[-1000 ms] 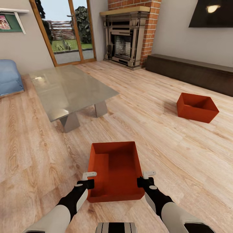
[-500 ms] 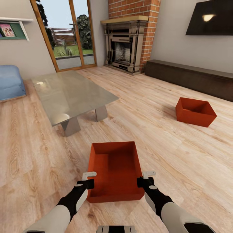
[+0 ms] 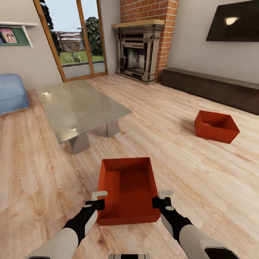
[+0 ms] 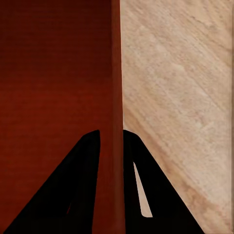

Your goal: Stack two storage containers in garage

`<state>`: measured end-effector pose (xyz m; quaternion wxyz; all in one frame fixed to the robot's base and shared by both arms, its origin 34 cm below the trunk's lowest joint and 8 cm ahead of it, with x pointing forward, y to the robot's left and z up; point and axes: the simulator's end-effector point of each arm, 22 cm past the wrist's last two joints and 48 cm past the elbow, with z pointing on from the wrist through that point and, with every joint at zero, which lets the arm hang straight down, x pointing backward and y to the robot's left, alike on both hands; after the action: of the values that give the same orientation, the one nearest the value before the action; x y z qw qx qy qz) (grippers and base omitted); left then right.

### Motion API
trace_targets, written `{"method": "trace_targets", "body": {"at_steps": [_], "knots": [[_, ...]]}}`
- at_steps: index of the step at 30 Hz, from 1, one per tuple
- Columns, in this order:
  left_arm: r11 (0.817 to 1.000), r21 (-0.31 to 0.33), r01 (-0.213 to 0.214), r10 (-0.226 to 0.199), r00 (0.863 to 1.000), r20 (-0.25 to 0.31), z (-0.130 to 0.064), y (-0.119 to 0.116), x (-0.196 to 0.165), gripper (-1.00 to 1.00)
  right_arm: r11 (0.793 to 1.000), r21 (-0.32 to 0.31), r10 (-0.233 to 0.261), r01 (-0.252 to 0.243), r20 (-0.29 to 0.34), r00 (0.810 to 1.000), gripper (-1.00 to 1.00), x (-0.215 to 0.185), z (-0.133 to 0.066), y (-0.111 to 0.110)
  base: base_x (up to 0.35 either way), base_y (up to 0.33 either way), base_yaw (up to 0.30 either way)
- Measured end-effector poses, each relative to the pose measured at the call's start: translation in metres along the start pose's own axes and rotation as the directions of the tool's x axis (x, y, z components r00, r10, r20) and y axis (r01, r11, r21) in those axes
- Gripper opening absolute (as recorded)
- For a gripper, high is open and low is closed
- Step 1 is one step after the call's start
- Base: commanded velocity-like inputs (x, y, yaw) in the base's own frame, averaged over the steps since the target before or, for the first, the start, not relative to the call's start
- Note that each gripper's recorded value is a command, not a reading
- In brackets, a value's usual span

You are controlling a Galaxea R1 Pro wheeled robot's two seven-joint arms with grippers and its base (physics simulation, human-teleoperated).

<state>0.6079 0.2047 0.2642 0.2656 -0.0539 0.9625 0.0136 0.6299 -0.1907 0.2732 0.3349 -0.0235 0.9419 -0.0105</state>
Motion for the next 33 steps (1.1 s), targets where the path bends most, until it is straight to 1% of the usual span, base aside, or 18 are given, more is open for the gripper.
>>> {"method": "trace_targets", "body": {"at_steps": [33], "knots": [[1.000, -0.001, -0.001, 0.001, 1.000, 0.001, -0.053, 0.000, -0.052, -1.00, 1.000, 0.001, 0.004, -0.004, 0.002, 1.000, -1.00, -0.058, -0.046, -0.001, 0.000, 0.000, 0.000]]}}
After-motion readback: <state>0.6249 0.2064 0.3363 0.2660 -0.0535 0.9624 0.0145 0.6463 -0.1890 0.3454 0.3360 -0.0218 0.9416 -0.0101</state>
